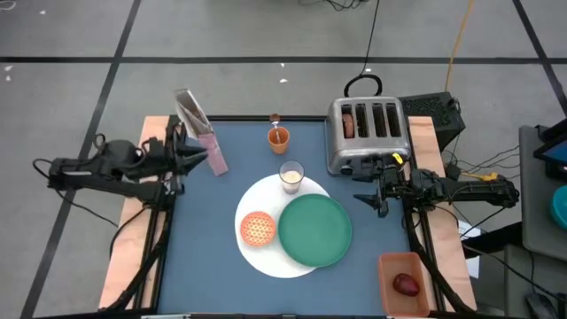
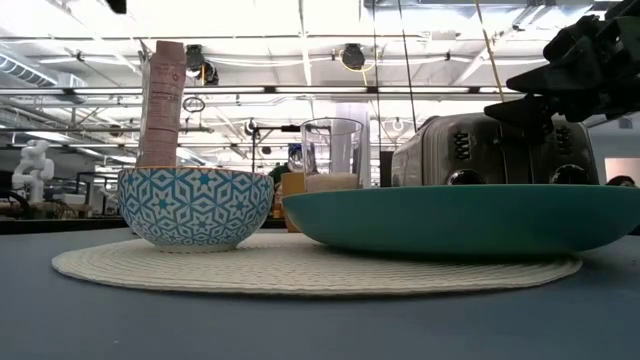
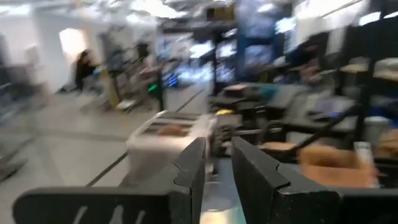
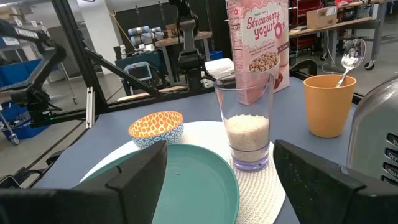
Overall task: Arrange a breakfast setting
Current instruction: Pour the cereal into the orange bowl
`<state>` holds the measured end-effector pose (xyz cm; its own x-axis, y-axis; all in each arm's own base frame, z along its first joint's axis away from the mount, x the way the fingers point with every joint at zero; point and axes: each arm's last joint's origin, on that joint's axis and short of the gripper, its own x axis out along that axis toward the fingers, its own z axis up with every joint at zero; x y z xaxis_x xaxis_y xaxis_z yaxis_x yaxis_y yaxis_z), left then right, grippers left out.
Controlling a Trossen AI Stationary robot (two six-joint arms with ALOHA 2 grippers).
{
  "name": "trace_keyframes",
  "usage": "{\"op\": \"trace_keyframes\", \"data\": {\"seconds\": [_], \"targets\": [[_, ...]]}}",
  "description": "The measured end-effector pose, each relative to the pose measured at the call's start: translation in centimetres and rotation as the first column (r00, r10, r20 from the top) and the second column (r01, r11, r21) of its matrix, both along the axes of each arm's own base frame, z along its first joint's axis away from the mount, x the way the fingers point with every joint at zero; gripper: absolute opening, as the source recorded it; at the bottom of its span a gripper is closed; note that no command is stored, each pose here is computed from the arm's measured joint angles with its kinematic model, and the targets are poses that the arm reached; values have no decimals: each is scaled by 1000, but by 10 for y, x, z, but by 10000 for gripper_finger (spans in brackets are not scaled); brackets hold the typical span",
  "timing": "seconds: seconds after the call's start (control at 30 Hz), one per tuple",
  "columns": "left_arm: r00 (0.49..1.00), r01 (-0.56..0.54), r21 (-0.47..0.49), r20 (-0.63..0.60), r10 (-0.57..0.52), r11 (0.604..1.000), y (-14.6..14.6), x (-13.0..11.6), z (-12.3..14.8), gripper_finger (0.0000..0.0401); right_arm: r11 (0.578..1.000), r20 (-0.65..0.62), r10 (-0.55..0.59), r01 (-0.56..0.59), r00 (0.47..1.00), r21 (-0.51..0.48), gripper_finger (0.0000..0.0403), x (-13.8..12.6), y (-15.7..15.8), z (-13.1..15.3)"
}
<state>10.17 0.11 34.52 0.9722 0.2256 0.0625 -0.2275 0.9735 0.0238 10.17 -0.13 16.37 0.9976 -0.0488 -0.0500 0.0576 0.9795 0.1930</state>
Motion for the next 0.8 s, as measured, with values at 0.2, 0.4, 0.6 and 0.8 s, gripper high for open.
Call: {"op": "trace_keyframes", "data": {"seconds": [0.2,0.4,0.6,0.8], "targets": [[989,-49,-77,-143,37,996,0,9,45,109,1000,0,0,0,1000,0,286,0,0,0],[926,-183,-124,-354,129,975,2,18,72,189,1000,0,0,0,1000,0,286,0,0,0],[792,-363,-78,-551,264,928,9,32,83,261,1000,0,0,0,1000,0,286,0,0,0],[665,-439,-19,-679,311,898,20,42,89,273,1000,0,0,0,1000,0,286,0,0,0]]}}
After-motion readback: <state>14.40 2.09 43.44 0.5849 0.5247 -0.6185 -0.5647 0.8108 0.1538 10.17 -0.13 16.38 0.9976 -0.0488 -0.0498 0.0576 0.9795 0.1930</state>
